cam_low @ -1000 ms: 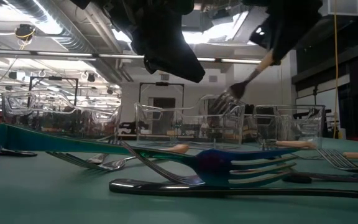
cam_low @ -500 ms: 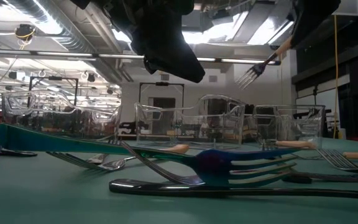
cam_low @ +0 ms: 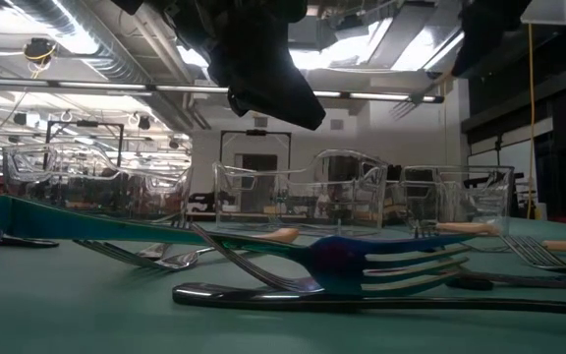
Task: Sort silverware by color (type)
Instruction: Put the orange fork into the right transparent bin, then put the blue fork into the center transparent bin
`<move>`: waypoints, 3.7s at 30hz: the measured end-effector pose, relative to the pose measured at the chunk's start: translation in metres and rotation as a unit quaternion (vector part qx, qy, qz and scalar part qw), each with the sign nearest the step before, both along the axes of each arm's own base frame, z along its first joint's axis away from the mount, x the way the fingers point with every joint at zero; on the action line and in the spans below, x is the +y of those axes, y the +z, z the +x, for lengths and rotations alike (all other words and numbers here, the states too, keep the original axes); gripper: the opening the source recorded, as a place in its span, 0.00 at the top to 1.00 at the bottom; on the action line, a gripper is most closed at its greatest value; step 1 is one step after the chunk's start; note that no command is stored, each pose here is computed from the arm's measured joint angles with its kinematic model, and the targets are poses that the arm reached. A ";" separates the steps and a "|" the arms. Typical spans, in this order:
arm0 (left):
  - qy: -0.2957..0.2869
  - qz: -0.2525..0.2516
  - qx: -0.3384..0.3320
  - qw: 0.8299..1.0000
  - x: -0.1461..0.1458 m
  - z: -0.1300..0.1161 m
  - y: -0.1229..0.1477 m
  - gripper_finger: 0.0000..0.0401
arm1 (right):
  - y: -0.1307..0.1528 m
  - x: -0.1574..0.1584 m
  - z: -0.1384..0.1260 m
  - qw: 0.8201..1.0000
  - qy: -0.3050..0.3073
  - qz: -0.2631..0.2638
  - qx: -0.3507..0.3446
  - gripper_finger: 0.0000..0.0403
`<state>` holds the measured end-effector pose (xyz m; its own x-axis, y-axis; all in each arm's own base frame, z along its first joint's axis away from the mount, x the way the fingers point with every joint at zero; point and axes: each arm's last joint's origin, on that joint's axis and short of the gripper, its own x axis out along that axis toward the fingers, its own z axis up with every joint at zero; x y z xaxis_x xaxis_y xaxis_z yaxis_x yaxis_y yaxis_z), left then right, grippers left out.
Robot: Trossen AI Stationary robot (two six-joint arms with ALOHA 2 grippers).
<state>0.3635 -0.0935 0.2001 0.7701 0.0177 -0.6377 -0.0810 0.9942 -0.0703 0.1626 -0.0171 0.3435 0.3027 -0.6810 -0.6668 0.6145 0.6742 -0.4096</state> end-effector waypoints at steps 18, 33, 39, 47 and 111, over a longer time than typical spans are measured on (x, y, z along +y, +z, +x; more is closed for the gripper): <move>0.000 0.000 0.000 1.000 0.000 0.000 0.000 0.83 | -0.045 -0.076 0.002 0.994 -0.107 0.031 -0.002 0.93; 0.000 0.000 0.000 1.000 0.000 0.000 0.000 0.83 | -0.138 -0.119 -0.016 0.981 -0.118 0.109 -0.109 0.94; 0.000 0.000 0.000 1.000 0.000 0.000 0.000 0.83 | -0.154 -0.120 -0.022 0.979 -0.121 0.114 -0.116 0.92; 0.000 0.000 0.000 1.000 0.000 0.000 0.000 0.83 | -0.163 -0.117 -0.025 0.980 -0.129 0.114 -0.102 0.91; 0.143 -0.434 0.276 0.846 -0.038 -0.031 -0.015 0.83 | -0.166 -0.115 -0.027 0.979 -0.131 0.120 -0.096 0.71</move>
